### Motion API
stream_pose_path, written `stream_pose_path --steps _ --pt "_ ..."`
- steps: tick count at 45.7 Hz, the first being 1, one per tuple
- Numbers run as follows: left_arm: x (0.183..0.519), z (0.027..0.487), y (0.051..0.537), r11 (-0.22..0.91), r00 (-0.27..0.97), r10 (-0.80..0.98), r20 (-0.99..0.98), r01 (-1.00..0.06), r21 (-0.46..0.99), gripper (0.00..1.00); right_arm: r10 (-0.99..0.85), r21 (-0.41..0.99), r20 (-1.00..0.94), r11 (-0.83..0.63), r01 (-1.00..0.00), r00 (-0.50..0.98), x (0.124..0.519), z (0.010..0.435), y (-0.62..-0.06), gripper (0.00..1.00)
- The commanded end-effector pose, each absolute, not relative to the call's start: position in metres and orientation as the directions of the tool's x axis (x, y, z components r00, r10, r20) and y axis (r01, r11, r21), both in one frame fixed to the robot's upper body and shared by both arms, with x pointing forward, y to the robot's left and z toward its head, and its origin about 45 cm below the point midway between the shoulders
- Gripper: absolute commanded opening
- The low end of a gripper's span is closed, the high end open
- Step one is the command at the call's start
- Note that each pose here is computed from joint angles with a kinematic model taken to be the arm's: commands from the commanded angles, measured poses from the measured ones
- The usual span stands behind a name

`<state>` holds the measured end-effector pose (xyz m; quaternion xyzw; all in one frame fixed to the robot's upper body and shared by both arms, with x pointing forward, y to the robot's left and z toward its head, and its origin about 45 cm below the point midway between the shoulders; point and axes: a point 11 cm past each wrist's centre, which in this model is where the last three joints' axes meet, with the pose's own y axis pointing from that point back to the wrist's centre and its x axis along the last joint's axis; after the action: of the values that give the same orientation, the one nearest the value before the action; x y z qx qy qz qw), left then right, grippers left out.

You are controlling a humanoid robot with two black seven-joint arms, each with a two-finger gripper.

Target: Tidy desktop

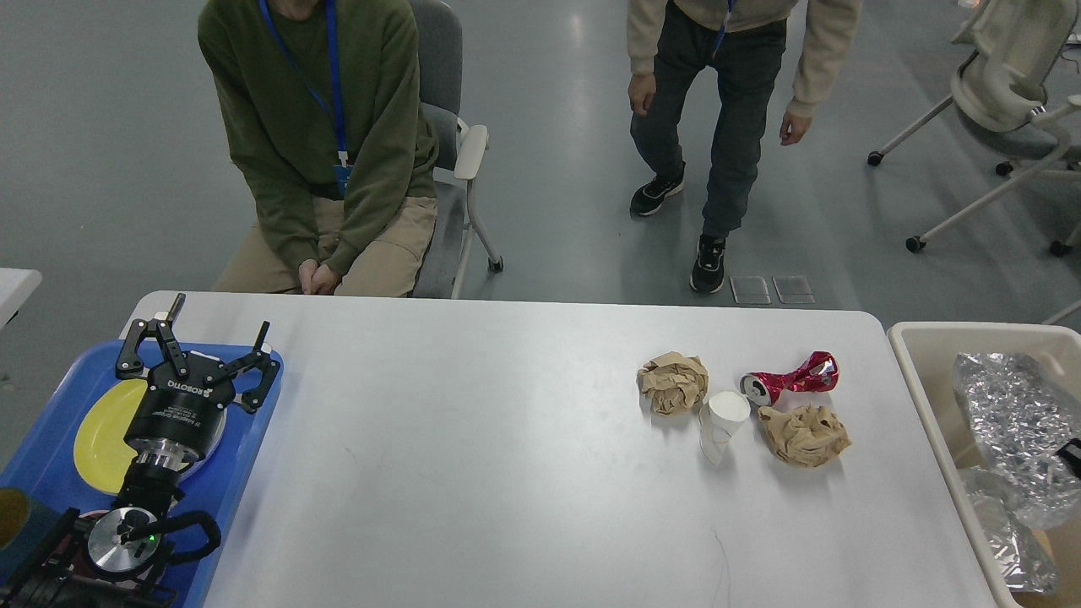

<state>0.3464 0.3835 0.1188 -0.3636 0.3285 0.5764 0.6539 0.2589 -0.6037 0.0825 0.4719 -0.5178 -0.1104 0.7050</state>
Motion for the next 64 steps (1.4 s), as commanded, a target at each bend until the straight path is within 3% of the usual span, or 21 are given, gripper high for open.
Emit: stream_pose_path --steps 1,13,33,37,39,64 --pt "0.346 0.118 0.383 0.072 0.119 0.515 -0.849 -0.993 -0.096 0.96 -0.607 0.734 0.677 0.595 -0.327 0.415 0.243 0.061 -0.598 0.00" --pt "0.347 0.119 0.384 0.071 0.120 0.515 -0.849 -0.993 -0.098 0.96 -0.606 0.744 0.663 0.602 -0.290 0.440 0.220 0.035 -0.586 0.00" --pt "0.347 0.119 0.383 0.072 0.120 0.515 -0.849 -0.993 -0.097 0.96 -0.622 0.767 0.636 0.572 -0.290 0.456 0.221 0.021 -0.568 0.00" --pt "0.347 0.119 0.384 0.070 0.119 0.515 -0.849 -0.993 -0.097 0.96 -0.611 0.755 0.652 0.581 -0.304 0.450 0.223 0.023 -0.569 0.73" --pt "0.347 0.119 0.384 0.071 0.120 0.515 -0.849 -0.993 -0.098 0.96 -0.598 0.739 0.669 0.596 -0.313 0.442 0.224 0.024 -0.571 1.00" --pt "0.347 0.119 0.384 0.071 0.120 0.516 -0.848 -0.993 -0.098 0.96 -0.612 0.765 0.637 0.578 -0.284 0.468 0.219 0.021 -0.568 1.00"
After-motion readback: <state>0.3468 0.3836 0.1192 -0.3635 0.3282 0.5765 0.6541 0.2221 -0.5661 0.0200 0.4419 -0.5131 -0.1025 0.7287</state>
